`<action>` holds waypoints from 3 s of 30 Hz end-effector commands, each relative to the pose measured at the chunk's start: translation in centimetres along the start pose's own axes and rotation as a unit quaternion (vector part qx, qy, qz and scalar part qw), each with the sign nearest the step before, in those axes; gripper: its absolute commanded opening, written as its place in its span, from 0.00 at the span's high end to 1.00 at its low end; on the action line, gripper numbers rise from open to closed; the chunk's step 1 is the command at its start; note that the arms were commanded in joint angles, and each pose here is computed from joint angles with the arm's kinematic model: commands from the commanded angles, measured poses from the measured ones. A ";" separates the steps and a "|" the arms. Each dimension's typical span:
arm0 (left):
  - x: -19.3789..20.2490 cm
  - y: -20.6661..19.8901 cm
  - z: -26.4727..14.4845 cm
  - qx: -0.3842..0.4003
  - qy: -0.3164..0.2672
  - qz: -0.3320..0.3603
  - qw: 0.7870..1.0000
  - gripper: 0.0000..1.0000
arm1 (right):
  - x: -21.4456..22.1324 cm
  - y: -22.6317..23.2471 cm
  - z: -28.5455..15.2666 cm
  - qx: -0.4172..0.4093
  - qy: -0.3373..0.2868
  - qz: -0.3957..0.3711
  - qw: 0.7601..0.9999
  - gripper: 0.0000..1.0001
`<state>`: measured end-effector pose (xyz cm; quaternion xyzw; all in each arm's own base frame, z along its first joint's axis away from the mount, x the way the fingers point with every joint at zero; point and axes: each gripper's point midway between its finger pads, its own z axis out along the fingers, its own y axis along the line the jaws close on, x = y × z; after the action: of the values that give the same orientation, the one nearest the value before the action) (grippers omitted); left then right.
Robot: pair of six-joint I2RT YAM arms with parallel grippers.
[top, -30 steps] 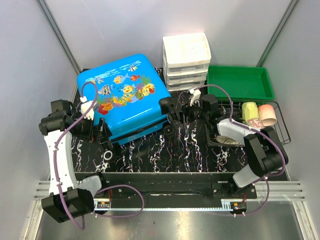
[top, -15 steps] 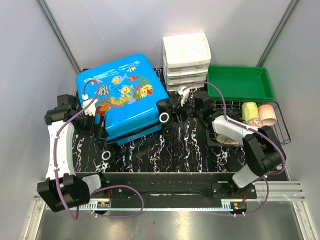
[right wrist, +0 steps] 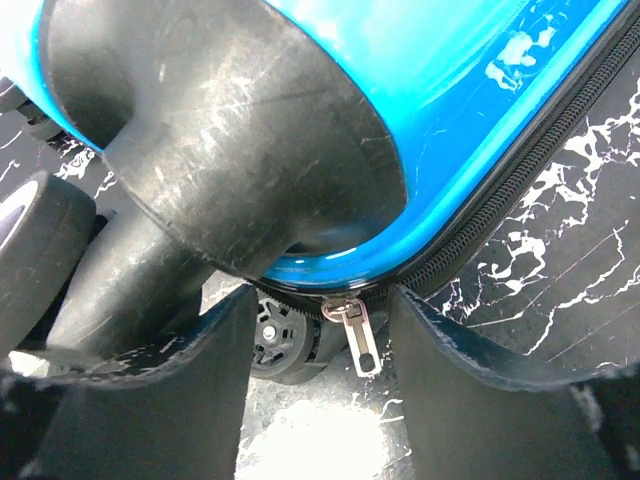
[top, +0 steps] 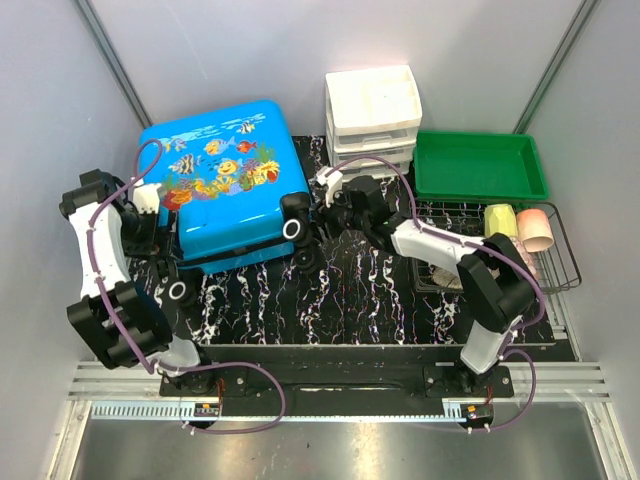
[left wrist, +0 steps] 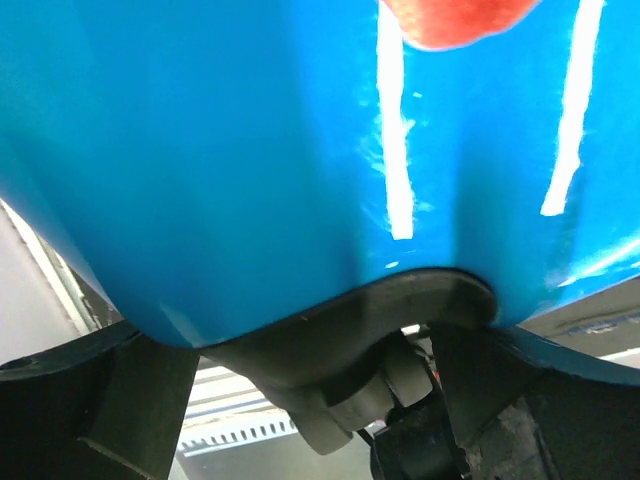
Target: Open, take out, and arrange the luggage
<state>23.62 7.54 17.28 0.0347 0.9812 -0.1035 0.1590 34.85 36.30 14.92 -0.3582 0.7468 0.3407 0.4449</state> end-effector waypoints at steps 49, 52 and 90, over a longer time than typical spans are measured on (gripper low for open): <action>1.3 1.6 1.9 -0.026 0.010 0.001 1.000 0.45 | 0.8 -0.3 0.5 -0.229 0.023 0.069 0.971 0.59; 1.4 2.0 2.0 -0.031 0.014 0.000 0.999 0.49 | 0.7 -0.3 0.1 -0.227 0.023 0.061 0.972 0.85; -8.9 3.4 -4.4 -0.013 -0.150 0.015 0.988 0.20 | -2.7 -3.0 3.3 -0.105 -0.055 -0.108 0.987 1.00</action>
<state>25.01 9.32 17.83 -0.0027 0.9801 -0.1465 0.1337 42.82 35.13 12.58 -0.4295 0.6920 0.3432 0.4679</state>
